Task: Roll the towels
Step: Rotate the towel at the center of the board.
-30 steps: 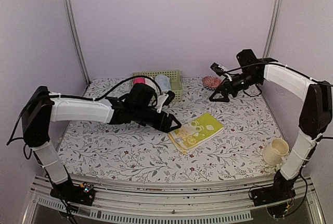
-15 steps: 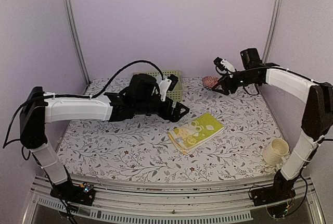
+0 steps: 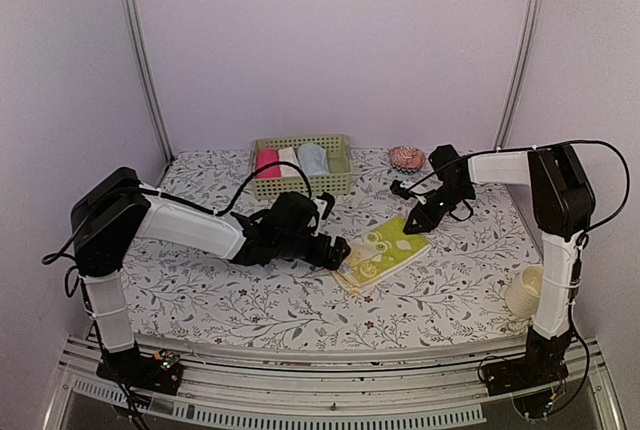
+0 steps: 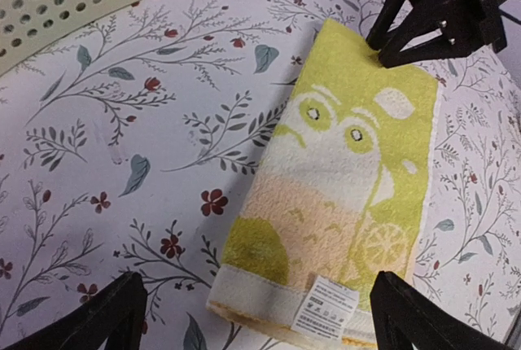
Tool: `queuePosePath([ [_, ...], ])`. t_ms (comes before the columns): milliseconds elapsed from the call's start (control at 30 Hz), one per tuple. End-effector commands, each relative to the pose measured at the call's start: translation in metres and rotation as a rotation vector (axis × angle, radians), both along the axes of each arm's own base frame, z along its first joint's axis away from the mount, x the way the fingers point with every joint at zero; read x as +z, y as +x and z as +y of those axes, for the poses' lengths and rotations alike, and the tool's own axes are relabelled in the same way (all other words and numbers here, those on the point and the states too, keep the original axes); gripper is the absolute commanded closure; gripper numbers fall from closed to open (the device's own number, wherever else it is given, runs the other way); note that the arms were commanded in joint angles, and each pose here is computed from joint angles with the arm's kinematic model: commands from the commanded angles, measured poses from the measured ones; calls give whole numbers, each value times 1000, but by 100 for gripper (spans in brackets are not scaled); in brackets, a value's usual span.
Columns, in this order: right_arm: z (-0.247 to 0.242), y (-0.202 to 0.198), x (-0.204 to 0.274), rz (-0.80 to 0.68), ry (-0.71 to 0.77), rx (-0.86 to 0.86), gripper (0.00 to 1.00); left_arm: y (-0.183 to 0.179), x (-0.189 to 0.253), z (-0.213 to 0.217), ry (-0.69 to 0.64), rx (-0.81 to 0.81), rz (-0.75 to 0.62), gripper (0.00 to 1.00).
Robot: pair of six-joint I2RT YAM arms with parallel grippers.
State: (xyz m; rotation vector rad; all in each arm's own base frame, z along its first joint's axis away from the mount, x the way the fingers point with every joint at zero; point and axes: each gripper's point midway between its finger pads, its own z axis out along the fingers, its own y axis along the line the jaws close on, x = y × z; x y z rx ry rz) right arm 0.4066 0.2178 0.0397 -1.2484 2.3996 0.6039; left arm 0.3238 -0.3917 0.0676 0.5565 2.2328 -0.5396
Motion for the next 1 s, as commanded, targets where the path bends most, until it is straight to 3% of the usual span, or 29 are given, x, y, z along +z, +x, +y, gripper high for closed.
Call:
queuePosePath([
  [0,-19,-20,-36,67,-111,-12,74,-13,37,-47,-169,-131,-10,6],
  [233,-23,-73,-47,171,-188,-16,78,-42,20,-55,-189,-191,106,31],
  [367,-2,-131,-32,295,-156,65,78,-53,21,-37,-172,-179,121,34],
  [533,31,-195,14,477,24,224,73,-69,24,-12,-120,-178,135,36],
  [667,29,-177,47,388,7,226,70,-89,20,-5,-96,-201,198,44],
  [800,25,-155,67,279,8,207,70,-114,11,4,-81,-213,254,43],
  [967,33,-132,60,190,13,203,74,-135,0,15,-51,-221,327,60],
])
